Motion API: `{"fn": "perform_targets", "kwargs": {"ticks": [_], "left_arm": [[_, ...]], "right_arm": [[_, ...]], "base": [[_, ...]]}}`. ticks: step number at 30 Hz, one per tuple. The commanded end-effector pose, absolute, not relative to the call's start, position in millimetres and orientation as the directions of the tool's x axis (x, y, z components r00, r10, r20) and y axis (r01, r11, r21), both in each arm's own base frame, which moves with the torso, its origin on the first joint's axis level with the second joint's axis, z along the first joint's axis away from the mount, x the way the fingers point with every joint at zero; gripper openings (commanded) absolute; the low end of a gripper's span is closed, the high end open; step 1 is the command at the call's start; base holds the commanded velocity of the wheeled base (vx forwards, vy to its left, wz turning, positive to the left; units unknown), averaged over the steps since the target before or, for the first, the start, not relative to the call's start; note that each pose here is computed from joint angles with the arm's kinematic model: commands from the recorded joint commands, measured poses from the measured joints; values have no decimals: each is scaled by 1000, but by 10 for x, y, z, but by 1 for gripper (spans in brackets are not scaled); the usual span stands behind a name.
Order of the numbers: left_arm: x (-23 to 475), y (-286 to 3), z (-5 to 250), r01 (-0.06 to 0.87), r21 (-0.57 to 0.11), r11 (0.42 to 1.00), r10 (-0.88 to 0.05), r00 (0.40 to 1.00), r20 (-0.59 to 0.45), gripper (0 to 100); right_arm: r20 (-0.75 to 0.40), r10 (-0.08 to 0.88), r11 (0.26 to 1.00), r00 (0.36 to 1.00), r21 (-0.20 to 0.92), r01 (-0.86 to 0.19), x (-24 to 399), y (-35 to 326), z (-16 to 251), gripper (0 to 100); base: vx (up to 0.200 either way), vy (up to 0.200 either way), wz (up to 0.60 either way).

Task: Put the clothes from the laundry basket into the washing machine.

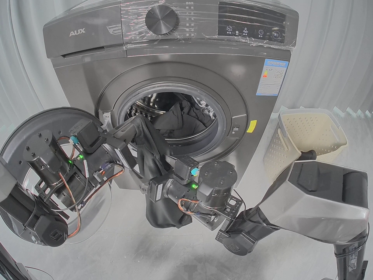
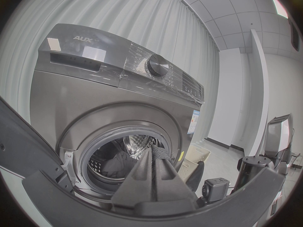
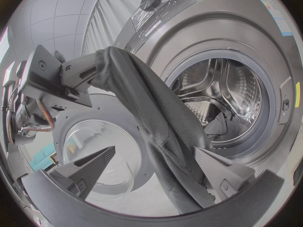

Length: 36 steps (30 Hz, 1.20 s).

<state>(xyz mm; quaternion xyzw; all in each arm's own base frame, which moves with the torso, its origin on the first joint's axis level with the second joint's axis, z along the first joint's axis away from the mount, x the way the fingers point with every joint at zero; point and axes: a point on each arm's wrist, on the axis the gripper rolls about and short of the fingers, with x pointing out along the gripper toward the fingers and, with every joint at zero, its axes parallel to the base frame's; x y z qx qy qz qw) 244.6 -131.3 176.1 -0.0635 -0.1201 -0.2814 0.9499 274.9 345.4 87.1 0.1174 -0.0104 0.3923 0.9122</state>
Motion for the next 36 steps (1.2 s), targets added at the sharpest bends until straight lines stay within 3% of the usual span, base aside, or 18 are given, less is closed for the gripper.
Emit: {"fn": "perform_targets", "kwargs": {"ticks": [1,10,17,18,28,36], "left_arm": [[2448,-1314,1750,550,-55,833,-520,814,260,0],[2464,-1313,1729,548,-61,834,-519,817,253,0],[2464,-1305,1722,550,-62,833,-520,817,250,0],[2450,-1298,1729,553,-66,831,-523,815,251,100],[2568,-1123,1691,498,-114,860,-463,854,238,100],[2752,-1002,1353,450,-122,885,-438,891,117,100]], "right_arm": [[111,708,671,698,204,-713,2807,3512,773,0],[134,709,665,693,201,-719,2767,3516,849,0],[102,716,667,691,195,-719,2505,3309,1031,0],[100,715,669,692,190,-719,2477,3270,1059,0],[97,699,692,708,155,-705,2310,2904,1301,0],[120,706,680,698,162,-715,2248,2830,1419,0]], "base": [[0,0,0],[0,0,0],[0,0,0],[0,0,0],[0,0,0],[0,0,0]]}}
